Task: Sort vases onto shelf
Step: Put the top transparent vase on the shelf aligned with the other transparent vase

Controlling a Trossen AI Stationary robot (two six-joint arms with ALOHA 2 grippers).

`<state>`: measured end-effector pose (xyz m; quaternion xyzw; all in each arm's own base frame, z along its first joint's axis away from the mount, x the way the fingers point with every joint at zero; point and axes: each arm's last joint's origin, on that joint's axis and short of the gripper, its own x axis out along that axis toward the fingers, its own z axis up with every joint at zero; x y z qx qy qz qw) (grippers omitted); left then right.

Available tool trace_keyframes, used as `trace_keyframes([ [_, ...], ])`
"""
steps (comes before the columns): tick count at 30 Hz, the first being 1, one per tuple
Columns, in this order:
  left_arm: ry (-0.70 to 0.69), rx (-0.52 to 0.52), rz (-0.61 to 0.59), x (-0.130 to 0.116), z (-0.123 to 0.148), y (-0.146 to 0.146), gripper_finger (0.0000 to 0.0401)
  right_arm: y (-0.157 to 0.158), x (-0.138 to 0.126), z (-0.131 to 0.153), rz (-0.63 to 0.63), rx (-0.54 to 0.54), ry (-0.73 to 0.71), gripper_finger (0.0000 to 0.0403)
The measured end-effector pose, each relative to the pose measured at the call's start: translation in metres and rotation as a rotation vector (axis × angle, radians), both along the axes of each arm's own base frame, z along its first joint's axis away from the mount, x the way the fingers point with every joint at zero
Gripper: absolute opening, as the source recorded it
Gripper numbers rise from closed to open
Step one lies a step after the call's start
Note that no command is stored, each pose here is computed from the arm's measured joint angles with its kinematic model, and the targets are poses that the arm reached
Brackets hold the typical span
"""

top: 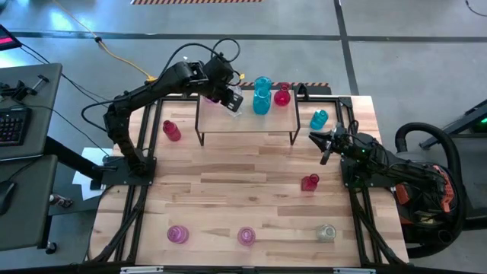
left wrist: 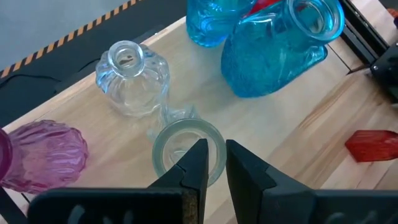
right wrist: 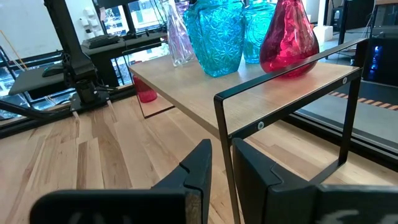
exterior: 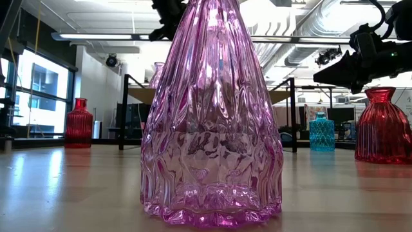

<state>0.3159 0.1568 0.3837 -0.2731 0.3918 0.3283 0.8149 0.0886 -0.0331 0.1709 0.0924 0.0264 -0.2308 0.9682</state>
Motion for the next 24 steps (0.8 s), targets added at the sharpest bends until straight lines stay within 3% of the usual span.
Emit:
trace_keyframes([
  [18, -0.012, -0.017, 0.036, -0.0003, -0.0002, 0.0001, 0.0043, 0.0000, 0.0000, 0.0000, 0.000, 0.000, 0.000, 0.0048],
  [24, -0.023, -0.010, 0.034, 0.0012, 0.0001, 0.0008, 0.0061, 0.0000, 0.0000, 0.0000, 0.000, 0.000, 0.000, 0.0048],
])
